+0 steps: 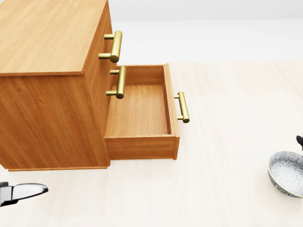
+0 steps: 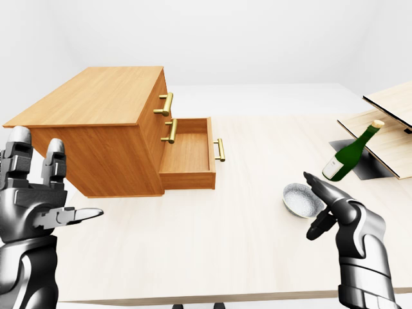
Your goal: Put the bowl on top of the cabinet.
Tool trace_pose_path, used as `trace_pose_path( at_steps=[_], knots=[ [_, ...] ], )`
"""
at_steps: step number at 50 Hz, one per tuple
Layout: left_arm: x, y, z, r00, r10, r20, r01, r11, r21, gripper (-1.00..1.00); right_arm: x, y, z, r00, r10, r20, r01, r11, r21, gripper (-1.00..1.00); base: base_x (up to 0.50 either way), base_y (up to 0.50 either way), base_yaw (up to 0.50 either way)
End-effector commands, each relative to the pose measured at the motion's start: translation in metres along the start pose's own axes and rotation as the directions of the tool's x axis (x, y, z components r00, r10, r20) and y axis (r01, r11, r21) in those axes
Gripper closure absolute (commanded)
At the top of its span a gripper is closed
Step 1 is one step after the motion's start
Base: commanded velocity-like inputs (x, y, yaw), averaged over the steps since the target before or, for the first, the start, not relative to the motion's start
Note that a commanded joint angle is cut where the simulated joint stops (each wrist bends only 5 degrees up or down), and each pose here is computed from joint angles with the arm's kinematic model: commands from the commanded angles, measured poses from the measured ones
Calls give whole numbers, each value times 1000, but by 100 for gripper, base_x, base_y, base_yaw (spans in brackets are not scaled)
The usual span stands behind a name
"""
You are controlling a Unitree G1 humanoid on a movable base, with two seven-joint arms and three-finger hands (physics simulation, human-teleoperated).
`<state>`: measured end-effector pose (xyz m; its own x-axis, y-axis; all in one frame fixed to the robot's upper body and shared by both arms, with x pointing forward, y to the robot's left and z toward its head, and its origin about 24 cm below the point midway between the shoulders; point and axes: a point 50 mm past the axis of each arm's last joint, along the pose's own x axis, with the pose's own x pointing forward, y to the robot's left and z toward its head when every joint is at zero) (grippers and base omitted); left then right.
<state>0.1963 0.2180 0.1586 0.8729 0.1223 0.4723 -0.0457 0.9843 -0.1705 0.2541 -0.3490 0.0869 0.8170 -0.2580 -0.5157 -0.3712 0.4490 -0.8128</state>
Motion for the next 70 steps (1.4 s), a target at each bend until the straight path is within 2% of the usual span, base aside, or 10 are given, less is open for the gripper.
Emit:
trace_pose_path(
  at_steps=[1, 9, 39, 70],
  knots=[
    [1, 0, -2, 1000, 2, -7, -2, 1000, -1, -100, -1, 8, 5, 1000, 16, 13, -16, 999, -38, -100, 0, 0, 0],
    [0, -1, -3, 1000, 0, -13, 0, 1000, -2, -100, -11, 20, 6, 1000, -3, -9, 2, 996, -93, -100, 0, 0, 0],
    [-1, -1, -4, 1000, -3, -21, 3, 1000, 0, -100, -4, 26, 9, 1000, 26, -5, -26, 998, -63, -100, 0, 0, 0],
    [0, -1, -2, 1000, 1, -9, -1, 1000, 2, -100, 8, 38, 10, 995, 101, 9, -101, 995, -23, -100, 0, 0, 0]
  ],
)
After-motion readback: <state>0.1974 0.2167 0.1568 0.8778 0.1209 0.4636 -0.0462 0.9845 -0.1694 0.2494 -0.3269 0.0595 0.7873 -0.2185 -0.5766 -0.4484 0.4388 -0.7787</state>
